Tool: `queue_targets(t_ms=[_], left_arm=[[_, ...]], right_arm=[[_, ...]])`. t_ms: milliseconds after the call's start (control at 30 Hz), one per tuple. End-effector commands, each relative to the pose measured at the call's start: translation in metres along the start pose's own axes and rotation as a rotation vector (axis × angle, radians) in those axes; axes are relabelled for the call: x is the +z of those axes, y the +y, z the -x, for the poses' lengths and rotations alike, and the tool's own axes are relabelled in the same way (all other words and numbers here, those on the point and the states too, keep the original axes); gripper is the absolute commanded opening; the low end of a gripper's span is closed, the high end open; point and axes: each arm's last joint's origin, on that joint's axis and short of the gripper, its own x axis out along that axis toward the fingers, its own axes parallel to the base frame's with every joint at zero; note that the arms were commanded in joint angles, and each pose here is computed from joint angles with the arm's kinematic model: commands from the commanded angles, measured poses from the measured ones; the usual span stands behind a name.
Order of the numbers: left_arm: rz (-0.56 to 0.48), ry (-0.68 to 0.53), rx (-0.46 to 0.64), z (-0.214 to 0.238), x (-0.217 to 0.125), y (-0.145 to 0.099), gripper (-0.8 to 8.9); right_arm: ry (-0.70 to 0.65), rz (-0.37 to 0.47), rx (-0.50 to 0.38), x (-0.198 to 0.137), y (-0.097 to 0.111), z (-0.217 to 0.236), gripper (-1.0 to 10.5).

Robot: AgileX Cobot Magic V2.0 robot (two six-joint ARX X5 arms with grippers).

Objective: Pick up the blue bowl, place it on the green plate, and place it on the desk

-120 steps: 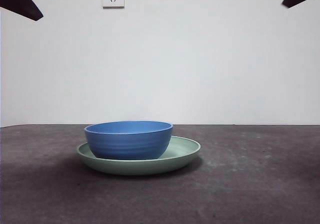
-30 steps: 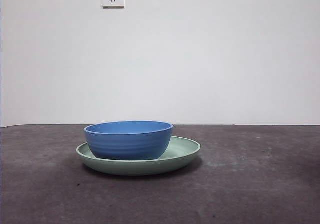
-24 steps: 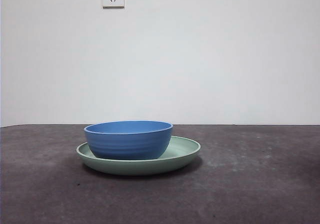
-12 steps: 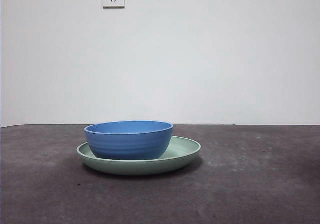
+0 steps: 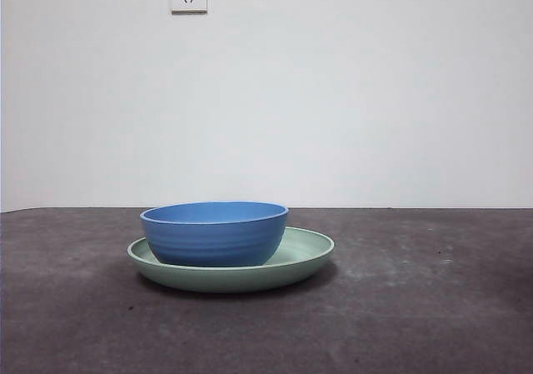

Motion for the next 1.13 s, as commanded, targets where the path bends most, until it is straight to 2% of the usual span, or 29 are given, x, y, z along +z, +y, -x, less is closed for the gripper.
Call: queue_targets(t_ms=[33,333,433,533,667,867,1033,1133], left_arm=[[0.003,0.025,0.004,-0.002,-0.007,0.000,0.09],[0.003,0.025,0.004,-0.002,-0.007,0.000,0.09],[0.003,0.025,0.004,-0.002,-0.007,0.000,0.09],[0.003,0.025,0.004,-0.002,-0.007,0.000,0.09],[0.003,0.025,0.004,-0.002,-0.007,0.000,0.09],[0.003,0.025,0.004,-0.002,-0.007,0.000,0.09],[0.003,0.025,0.004,-0.002,-0.007,0.000,0.09],[0.003,0.025,0.004,-0.002,-0.007,0.000,0.09]], right_arm=[[-0.015,0.018,0.008,0.004,0.002,0.002,0.1],[-0.021,0.020,0.005,0.004,0.002,0.003,0.1],[-0.081,0.082,-0.046,0.002,-0.004,0.014,0.1],[-0.209,0.059,-0.123,0.001,-0.014,0.030,0.1],[-0.438,0.021,-0.276,-0.011,-0.028,0.048,0.1],[-0.659,0.041,-0.472,-0.047,-0.043,0.047,0.1],[-0.791,0.055,-0.581,-0.077,-0.059,0.024,0.1],[-0.838,0.069,-0.601,-0.092,-0.069,0.006,0.1]])
